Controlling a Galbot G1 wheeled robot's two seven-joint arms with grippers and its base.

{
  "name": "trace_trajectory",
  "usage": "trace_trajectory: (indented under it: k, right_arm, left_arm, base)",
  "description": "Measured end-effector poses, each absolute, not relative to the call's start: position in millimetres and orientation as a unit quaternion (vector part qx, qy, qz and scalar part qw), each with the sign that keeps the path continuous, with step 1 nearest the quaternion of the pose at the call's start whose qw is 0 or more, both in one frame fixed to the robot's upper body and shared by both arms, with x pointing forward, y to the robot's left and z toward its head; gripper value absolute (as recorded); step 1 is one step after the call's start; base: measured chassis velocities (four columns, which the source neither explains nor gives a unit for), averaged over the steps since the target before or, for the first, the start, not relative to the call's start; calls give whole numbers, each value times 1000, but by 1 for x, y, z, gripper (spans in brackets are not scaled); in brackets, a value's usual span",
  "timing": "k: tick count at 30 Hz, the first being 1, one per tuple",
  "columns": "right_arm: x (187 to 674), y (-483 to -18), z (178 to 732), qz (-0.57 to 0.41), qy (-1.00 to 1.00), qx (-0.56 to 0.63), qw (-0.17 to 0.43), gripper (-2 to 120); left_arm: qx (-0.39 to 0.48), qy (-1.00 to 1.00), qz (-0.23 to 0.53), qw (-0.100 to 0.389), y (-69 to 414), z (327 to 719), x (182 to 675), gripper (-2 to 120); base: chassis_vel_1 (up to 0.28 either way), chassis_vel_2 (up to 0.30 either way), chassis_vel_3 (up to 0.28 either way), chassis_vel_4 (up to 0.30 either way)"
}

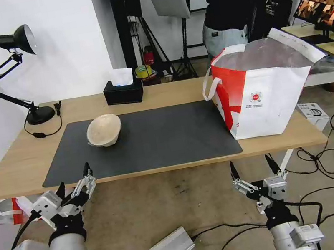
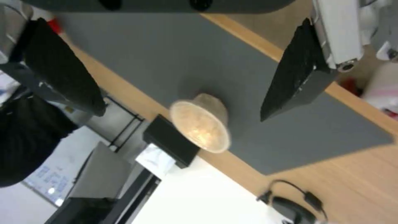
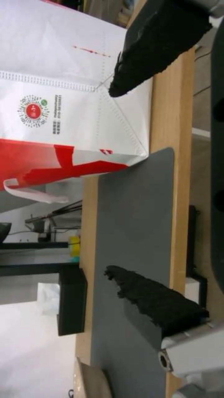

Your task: Pick up the trash from the table and place it into the takeout bag.

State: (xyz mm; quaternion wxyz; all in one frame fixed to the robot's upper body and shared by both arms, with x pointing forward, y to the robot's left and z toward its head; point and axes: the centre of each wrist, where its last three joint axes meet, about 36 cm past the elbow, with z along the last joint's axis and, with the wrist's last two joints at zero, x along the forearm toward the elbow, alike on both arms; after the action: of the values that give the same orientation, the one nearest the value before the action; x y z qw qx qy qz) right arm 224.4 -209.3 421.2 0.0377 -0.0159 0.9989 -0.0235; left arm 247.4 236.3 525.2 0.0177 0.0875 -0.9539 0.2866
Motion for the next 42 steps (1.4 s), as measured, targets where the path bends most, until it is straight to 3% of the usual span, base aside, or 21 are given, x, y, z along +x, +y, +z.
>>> trace_trajectory:
  k: [8, 29, 42]
  right_arm:
    - [224, -209, 421, -24, 999, -16, 38, 100]
    - [224, -209, 421, -24, 999, -16, 38, 100]
    - [224, -209, 421, -24, 999, -16, 38, 100]
  left_arm:
    - [72, -933, 353, 26, 246, 542, 264, 100]
    - [58, -910, 410, 36, 262, 569, 317, 100]
    - [52, -879, 463, 99, 270, 571, 373, 100]
  base:
    - [0, 0, 0, 0]
    - [0, 0, 0, 0]
    - [0, 0, 0, 0]
